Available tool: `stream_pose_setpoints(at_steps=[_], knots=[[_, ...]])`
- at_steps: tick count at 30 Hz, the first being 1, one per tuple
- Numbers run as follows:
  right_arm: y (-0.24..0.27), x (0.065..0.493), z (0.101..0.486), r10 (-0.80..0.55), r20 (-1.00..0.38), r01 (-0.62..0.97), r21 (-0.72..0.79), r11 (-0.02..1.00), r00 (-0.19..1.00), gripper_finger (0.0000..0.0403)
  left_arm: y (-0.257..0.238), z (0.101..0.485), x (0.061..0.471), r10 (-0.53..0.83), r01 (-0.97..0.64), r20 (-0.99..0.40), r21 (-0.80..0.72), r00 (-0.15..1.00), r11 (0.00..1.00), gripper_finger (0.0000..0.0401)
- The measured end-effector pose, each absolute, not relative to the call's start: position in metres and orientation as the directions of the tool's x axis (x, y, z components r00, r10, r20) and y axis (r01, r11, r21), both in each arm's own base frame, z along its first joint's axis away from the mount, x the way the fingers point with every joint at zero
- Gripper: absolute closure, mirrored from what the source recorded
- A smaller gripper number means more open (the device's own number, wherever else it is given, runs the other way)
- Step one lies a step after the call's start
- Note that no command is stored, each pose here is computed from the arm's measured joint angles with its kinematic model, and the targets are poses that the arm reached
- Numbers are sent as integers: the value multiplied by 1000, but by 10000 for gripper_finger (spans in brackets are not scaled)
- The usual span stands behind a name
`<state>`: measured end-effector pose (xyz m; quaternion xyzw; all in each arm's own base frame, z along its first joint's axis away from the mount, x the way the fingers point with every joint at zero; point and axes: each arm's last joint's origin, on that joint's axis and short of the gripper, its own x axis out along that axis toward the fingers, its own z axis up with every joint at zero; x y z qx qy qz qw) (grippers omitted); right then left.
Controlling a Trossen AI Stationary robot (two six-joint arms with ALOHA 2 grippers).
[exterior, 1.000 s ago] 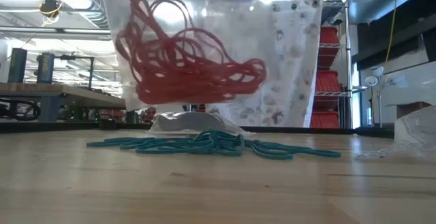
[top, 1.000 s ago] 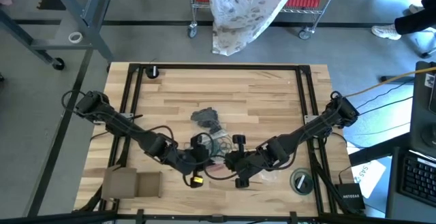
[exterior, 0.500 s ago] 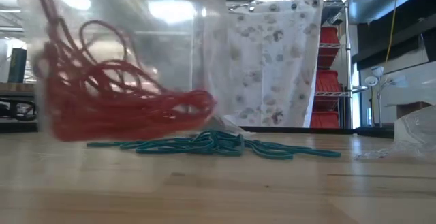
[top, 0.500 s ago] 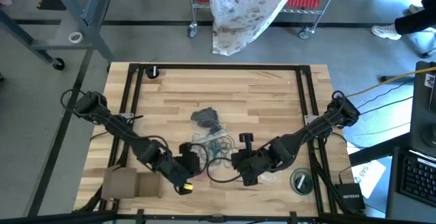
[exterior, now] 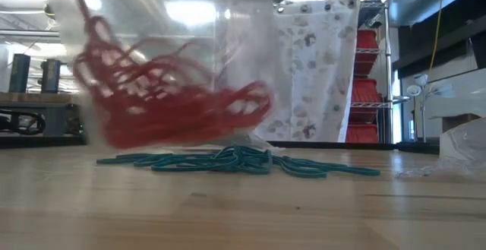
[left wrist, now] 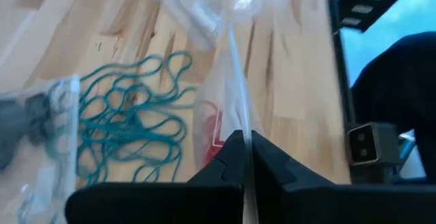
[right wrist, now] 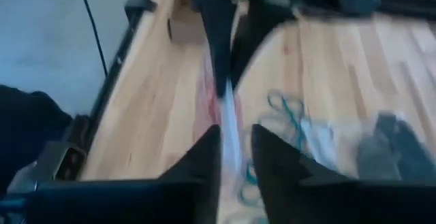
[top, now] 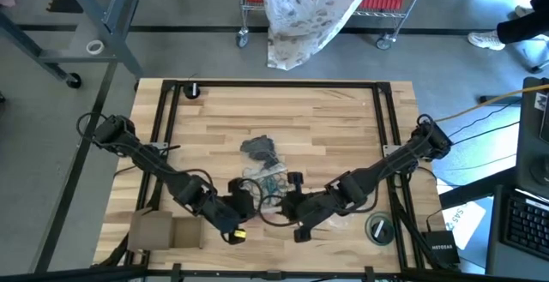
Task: Sort rubber bands
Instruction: Close the transparent zip lock bag
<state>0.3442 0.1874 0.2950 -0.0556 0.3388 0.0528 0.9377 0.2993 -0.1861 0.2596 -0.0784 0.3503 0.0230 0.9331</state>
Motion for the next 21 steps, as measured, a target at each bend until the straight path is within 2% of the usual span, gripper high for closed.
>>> stream_pose_setpoints(at_steps=[5, 9, 13, 18, 21], knots=[[182, 366, 273, 51, -648, -146, -93, 985, 760, 261, -188, 263, 302, -30, -62, -623, -125, 782, 990, 401], [178, 373, 267, 111, -658, -199, -60, 978, 745, 252, -188, 263, 302, -28, -62, -626, -122, 780, 991, 401], [180, 375, 267, 128, -646, -222, -65, 973, 753, 284, -188, 263, 302, -28, -60, -624, -120, 781, 991, 401], [180, 373, 265, 130, -669, -237, -72, 969, 732, 382, -188, 263, 302, -27, -62, -623, -120, 781, 991, 401], [179, 372, 264, 117, -678, -234, -83, 969, 726, 393, -188, 263, 302, -26, -69, -623, -128, 781, 989, 401]])
